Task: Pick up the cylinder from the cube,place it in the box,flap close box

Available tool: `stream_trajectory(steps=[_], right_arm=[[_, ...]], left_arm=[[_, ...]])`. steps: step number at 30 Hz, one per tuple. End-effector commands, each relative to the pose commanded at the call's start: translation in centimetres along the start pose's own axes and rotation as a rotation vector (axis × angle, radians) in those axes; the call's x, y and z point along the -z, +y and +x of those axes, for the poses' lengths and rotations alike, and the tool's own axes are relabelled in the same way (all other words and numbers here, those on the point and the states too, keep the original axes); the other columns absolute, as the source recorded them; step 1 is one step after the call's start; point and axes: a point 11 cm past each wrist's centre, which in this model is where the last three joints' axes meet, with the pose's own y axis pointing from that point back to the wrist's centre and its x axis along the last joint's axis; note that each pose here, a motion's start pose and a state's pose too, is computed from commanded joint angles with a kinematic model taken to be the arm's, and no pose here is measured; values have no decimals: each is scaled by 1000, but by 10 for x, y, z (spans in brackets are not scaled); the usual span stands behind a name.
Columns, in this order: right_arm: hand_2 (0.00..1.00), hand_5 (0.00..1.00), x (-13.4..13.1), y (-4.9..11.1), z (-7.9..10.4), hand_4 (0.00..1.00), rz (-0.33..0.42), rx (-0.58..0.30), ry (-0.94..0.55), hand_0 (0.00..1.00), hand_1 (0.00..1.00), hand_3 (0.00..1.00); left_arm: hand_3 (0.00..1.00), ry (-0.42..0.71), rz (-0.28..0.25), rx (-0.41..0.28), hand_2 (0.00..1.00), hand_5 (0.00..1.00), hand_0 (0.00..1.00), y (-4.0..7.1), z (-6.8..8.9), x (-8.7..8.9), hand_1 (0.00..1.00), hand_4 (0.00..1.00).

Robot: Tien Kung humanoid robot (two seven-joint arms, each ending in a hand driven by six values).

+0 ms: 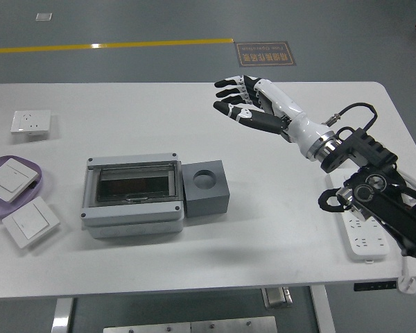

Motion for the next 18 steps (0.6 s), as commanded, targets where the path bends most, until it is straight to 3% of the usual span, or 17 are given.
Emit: stream_trajectory(steps=[10, 18], right_arm=[[721, 626, -38, 34, 31, 865, -58, -158, -105, 790, 719, 755], [722, 632, -57, 63, 59, 856, -61, -303, -190, 791, 718, 751]], left_arm=[[677, 19, 6, -3, 606, 375, 656, 0, 2, 9, 673, 684], [676, 24, 7, 4, 607, 377, 654, 0, -2, 9, 673, 685]])
